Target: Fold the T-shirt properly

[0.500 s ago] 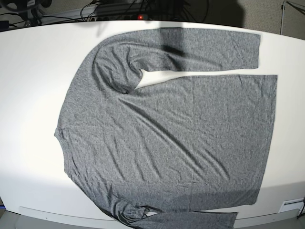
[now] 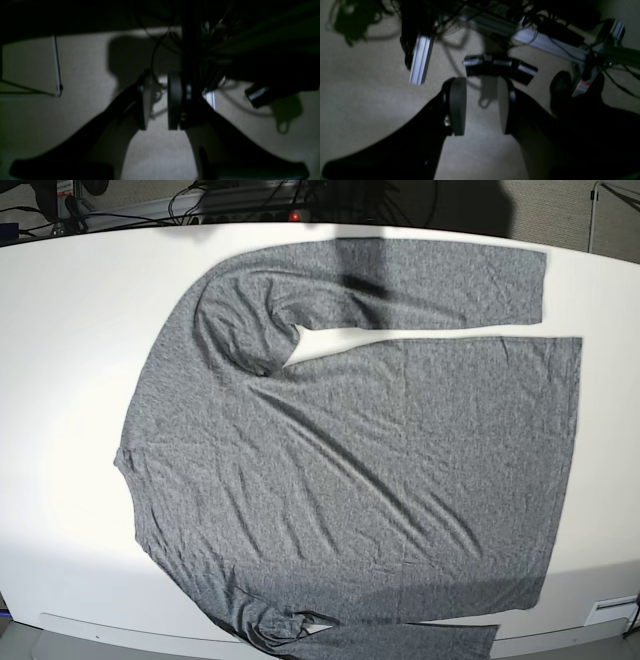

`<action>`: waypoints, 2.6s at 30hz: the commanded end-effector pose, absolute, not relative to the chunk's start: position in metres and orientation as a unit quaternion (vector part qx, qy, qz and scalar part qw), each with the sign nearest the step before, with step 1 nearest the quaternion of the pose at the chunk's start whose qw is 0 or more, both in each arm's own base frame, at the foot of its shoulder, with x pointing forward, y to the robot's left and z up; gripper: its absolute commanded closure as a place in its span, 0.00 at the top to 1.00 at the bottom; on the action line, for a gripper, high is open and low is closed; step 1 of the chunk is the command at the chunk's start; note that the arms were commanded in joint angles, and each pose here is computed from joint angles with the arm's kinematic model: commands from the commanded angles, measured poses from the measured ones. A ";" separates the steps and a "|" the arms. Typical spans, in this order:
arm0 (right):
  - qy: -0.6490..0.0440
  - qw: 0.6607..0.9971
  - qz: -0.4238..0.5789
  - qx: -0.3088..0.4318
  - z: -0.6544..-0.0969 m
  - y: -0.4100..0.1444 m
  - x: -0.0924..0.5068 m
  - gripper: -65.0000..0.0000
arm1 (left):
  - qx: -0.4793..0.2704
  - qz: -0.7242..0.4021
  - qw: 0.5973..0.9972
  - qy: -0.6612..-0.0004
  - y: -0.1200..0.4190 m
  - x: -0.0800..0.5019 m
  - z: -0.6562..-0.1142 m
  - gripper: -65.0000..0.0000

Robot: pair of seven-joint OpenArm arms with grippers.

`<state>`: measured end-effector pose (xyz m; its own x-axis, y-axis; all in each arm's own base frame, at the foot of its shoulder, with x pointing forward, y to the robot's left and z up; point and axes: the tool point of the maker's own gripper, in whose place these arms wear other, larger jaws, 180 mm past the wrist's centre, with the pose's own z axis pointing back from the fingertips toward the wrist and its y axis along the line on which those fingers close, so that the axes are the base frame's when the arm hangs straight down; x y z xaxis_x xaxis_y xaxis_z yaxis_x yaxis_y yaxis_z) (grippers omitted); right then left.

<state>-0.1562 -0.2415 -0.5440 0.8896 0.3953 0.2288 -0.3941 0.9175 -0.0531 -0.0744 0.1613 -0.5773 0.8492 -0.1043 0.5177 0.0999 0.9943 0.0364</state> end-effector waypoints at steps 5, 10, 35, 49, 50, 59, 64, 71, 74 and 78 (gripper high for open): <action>-0.091 0.973 0.211 0.003 -0.527 -0.248 -0.189 0.34 | 0.040 -0.078 0.967 -0.238 0.187 -0.118 -0.565 0.18; -0.084 0.971 0.224 0.009 -0.516 -0.252 -0.199 0.34 | 0.045 -0.105 0.965 -0.236 0.210 -0.133 -0.547 0.18; -0.246 0.933 0.250 0.083 -0.445 -0.175 -0.105 0.34 | 0.049 -0.139 0.916 -0.373 0.195 -0.081 -0.435 0.18; -0.377 0.887 0.252 0.091 -0.413 -0.144 -0.011 0.34 | 0.063 -0.119 0.894 -0.427 0.183 -0.035 -0.405 0.18; -0.385 0.883 0.252 0.091 -0.412 -0.143 -0.007 0.34 | 0.078 -0.118 0.890 -0.433 0.186 -0.032 -0.400 0.18; -0.494 0.841 0.219 0.030 -0.393 -0.144 0.065 0.34 | 0.168 -0.089 0.830 -0.524 0.198 0.026 -0.340 0.18; -0.554 0.795 0.247 0.007 -0.368 -0.131 0.115 0.34 | 0.160 -0.154 0.770 -0.598 0.168 0.063 -0.301 0.18; -0.637 0.731 0.244 -0.012 -0.327 -0.125 0.180 0.34 | 0.189 -0.140 0.736 -0.634 0.174 0.128 -0.295 0.18; -0.657 0.713 0.244 -0.022 -0.316 -0.126 0.202 0.34 | 0.198 -0.127 0.703 -0.671 0.175 0.162 -0.281 0.18; -0.658 0.712 0.242 -0.035 -0.313 -0.130 0.219 0.34 | 0.203 -0.112 0.676 -0.699 0.175 0.185 -0.266 0.18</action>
<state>0.2164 -0.1301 -0.3253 0.0631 0.3937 0.9171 -0.3096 0.8813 -0.3570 0.1869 0.1764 -0.2761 0.0305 -0.4237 0.9053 -0.1234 0.8972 0.4241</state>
